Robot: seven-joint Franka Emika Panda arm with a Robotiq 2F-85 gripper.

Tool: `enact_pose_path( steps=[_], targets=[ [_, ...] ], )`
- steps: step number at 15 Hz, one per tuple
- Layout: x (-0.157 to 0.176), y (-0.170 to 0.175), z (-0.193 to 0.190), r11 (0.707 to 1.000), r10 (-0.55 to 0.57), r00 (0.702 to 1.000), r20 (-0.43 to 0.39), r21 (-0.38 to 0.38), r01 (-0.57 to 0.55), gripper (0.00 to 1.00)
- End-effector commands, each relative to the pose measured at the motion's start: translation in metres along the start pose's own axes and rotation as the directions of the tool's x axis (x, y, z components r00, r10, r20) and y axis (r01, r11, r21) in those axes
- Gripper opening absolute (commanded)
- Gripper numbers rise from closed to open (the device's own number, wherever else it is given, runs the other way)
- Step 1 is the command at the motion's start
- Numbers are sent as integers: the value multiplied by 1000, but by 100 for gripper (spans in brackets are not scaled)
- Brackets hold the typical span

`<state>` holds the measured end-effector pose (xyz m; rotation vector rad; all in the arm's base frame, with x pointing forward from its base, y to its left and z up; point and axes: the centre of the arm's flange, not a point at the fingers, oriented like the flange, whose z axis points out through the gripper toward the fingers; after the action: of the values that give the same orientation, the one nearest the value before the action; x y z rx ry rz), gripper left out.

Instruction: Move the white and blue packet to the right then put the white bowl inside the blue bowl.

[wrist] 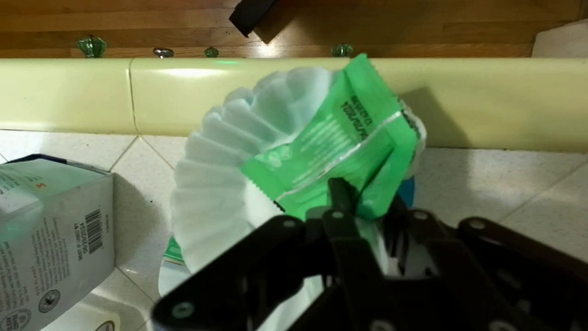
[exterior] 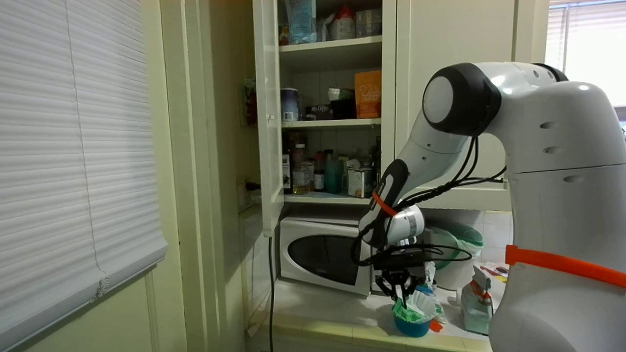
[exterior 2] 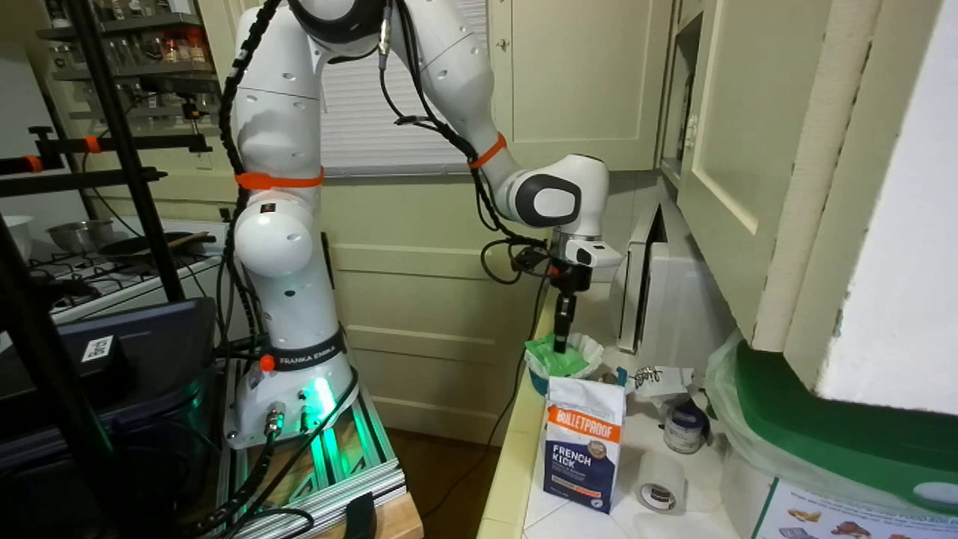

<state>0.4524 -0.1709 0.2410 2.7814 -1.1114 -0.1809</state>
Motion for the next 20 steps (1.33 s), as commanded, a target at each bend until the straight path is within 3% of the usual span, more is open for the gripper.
enact_pose_path(
  steps=[1, 6, 8, 20],
  targets=[
    [-1, -1, 1, 999, -4, 1000, 7, -45, 4, 53],
    [-12, 8, -9, 999, -33, 999, -29, -39, 31, 91],
    [-15, 10, -14, 999, -35, 998, -46, -31, 34, 100],
    [-29, 25, -65, 995, -40, 985, -170, 88, 55, 100]
  ],
)
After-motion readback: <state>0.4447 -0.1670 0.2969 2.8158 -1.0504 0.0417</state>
